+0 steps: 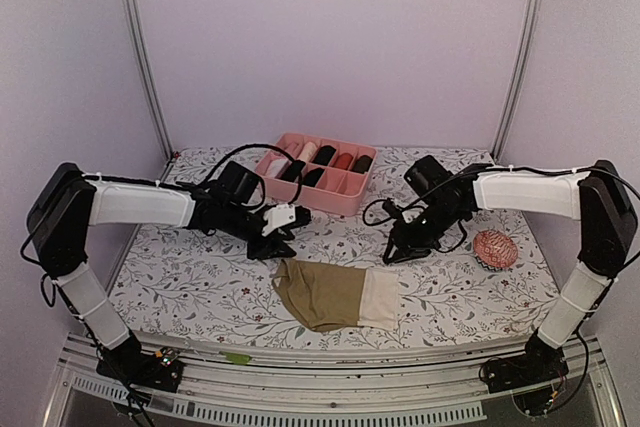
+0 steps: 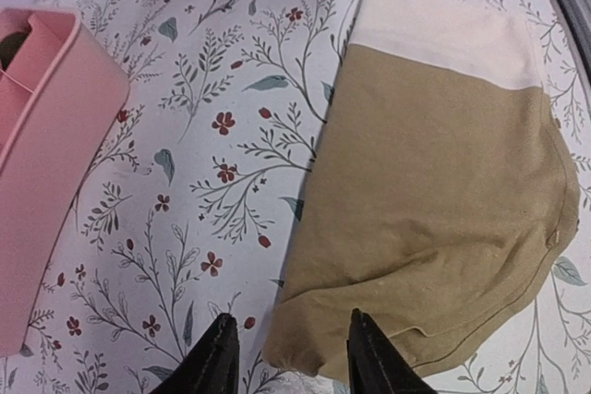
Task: Roll the underwear
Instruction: Smooth out the underwear at the center of the board, then pick up the underwear from the center of the board, then fold the underwear at the center of the board.
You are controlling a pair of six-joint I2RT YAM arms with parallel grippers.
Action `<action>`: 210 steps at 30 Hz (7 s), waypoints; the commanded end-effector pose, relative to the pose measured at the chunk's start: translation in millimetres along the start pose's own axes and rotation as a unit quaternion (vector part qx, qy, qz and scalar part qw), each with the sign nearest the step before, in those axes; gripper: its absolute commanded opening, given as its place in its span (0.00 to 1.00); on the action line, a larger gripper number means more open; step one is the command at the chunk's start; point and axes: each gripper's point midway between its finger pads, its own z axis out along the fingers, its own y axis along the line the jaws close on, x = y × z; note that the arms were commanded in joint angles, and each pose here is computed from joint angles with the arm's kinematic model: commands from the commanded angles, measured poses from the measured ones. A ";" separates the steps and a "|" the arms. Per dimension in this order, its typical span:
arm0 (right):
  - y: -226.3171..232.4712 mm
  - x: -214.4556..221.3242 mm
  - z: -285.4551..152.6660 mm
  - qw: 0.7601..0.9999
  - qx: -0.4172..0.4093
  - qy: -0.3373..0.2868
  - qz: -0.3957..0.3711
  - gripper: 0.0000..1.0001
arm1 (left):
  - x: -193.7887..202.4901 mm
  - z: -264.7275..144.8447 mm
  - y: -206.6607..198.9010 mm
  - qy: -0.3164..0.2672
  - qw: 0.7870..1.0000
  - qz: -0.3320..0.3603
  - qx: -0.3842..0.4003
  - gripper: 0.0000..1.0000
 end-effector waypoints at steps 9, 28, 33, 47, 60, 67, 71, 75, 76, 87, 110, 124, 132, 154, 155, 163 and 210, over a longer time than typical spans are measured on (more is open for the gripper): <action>39.5 64.5 45.0 0.984 -0.136 0.097 0.059 0.27 | 70.9 26.3 -31.5 0.096 0.993 -0.027 0.069 0.21; 34.3 106.3 6.8 0.991 -0.110 0.056 0.048 0.27 | -9.5 -17.4 -108.1 -0.057 0.989 0.088 0.104 0.34; 40.8 133.4 18.6 0.976 -0.150 0.066 0.145 0.29 | -19.6 -10.5 -130.2 -0.067 0.987 0.090 0.113 0.34; 29.5 131.6 30.3 0.926 -0.199 -0.003 0.321 0.32 | -24.6 -15.1 -131.2 -0.071 0.990 0.075 0.100 0.34; 39.0 113.9 19.5 0.947 -0.172 -0.039 0.270 0.30 | -41.4 35.3 -164.4 -0.035 0.990 0.102 0.096 0.32; 31.3 99.8 -5.0 0.961 -0.135 -0.103 0.217 0.40 | -42.0 55.7 -157.5 -0.024 0.992 0.124 0.030 0.37; 14.3 86.0 -32.5 0.964 -0.077 -0.175 0.187 0.58 | -36.7 64.0 -153.2 -0.010 0.991 0.135 0.002 0.37; -2.2 65.8 -72.4 0.947 -0.027 -0.272 0.170 1.00 | -32.5 66.3 -144.3 0.002 0.989 0.145 -0.024 0.30; -7.7 62.5 -78.9 0.941 -0.013 -0.291 0.172 0.99 | -31.7 66.3 -142.7 0.004 0.989 0.148 -0.028 0.29; -1.7 52.8 -102.1 0.925 -0.039 -0.358 0.121 1.00 | -50.6 61.1 -130.6 -0.010 0.990 0.140 0.002 0.00; 75.0 98.9 9.3 0.957 -0.040 -0.140 -0.251 0.63 | -24.1 82.8 -98.2 -0.002 0.966 -0.041 0.254 0.00; 63.3 96.9 54.4 0.958 0.011 -0.060 -0.280 0.50 | -15.5 78.0 -90.0 -0.010 0.966 -0.047 0.256 0.00; 54.8 91.0 53.3 0.953 0.048 -0.053 -0.295 0.01 | -16.7 67.2 -86.2 -0.025 0.966 -0.042 0.254 0.00; 53.2 77.4 44.5 0.961 0.065 -0.060 -0.262 0.00 | -47.7 7.0 -82.4 -0.103 0.937 -0.290 0.164 0.41; 53.1 77.3 45.4 0.961 0.067 -0.058 -0.263 0.00 | -45.2 11.6 -83.3 -0.096 0.931 -0.309 0.168 0.41; 55.0 71.4 44.5 0.959 0.073 -0.062 -0.266 0.00 | -39.7 31.5 -99.4 -0.060 0.930 -0.318 0.172 0.40; 1.8 -82.7 -41.8 0.929 0.185 -0.232 -0.222 0.00 | -52.1 21.4 66.7 -0.012 0.991 -0.130 -0.023 0.00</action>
